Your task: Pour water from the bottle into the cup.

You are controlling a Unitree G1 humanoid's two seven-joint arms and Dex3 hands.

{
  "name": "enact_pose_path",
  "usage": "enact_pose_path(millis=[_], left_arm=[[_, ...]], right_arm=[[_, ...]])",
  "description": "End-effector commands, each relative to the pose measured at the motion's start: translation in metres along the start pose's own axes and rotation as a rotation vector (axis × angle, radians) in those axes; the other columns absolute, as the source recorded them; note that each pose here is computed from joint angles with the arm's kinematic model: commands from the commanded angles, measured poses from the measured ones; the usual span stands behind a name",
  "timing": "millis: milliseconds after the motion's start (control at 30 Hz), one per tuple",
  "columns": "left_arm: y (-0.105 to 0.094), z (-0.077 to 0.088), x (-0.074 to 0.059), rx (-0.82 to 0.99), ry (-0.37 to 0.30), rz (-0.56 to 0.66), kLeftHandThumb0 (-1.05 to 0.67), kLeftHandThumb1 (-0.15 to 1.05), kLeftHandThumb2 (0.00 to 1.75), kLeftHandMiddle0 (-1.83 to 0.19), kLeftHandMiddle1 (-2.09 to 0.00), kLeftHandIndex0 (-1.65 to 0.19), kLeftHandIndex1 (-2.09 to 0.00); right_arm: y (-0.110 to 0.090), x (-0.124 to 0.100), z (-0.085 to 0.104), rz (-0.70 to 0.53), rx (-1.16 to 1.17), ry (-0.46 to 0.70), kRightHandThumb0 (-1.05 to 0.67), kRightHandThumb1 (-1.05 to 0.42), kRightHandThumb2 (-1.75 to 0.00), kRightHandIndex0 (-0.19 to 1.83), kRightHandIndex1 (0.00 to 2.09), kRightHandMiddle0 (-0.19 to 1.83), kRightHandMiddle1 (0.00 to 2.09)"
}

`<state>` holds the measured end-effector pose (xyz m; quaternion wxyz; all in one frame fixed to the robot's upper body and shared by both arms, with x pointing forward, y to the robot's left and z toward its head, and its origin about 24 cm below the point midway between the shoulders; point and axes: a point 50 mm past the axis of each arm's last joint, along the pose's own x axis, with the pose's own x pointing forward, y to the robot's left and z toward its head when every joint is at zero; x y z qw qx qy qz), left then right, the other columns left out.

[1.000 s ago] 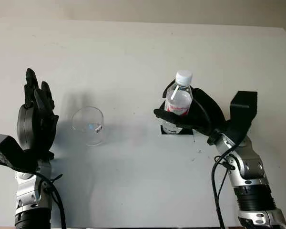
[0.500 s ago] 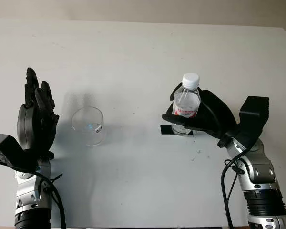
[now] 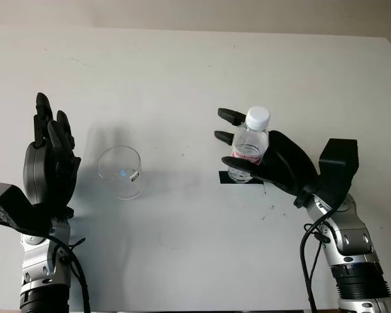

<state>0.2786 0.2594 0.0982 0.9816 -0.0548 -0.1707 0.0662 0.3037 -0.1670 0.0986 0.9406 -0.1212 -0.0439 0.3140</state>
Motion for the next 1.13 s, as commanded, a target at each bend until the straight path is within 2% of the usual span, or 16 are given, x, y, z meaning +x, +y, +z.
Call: enact_pose_path(millis=[0, 267, 600, 1100], left_arm=[[0.003, 0.001, -0.002, 0.004, -0.004, 0.000, -0.77, 1.05, 0.71, 0.18, -0.05, 0.19, 0.00], [0.002, 0.000, -0.002, -0.005, 0.000, -0.001, -0.78, 1.05, 0.71, 0.19, -0.05, 0.19, 0.00], [0.002, -0.001, -0.001, -0.006, 0.001, 0.001, -0.78, 1.05, 0.71, 0.19, -0.04, 0.19, 0.00], [0.002, 0.001, 0.003, -0.003, -0.001, -0.002, -0.80, 1.05, 0.72, 0.19, -0.04, 0.19, 0.00]], right_arm=[[-0.002, -0.002, -0.001, 0.000, -0.033, -0.010, -0.96, -0.97, -0.06, -0.19, 0.00, -0.19, 0.00], [-0.008, -0.004, -0.005, -0.107, -0.041, -0.051, -0.97, -0.98, -0.06, -0.19, 0.00, -0.19, 0.00], [-0.006, -0.013, -0.002, -0.294, -0.083, -0.209, -0.88, -0.96, -0.05, -0.19, 0.00, -0.19, 0.00], [0.005, -0.023, 0.003, -0.273, -0.115, -0.300, -0.85, -0.99, -0.06, -0.19, 0.00, -0.19, 0.00]])
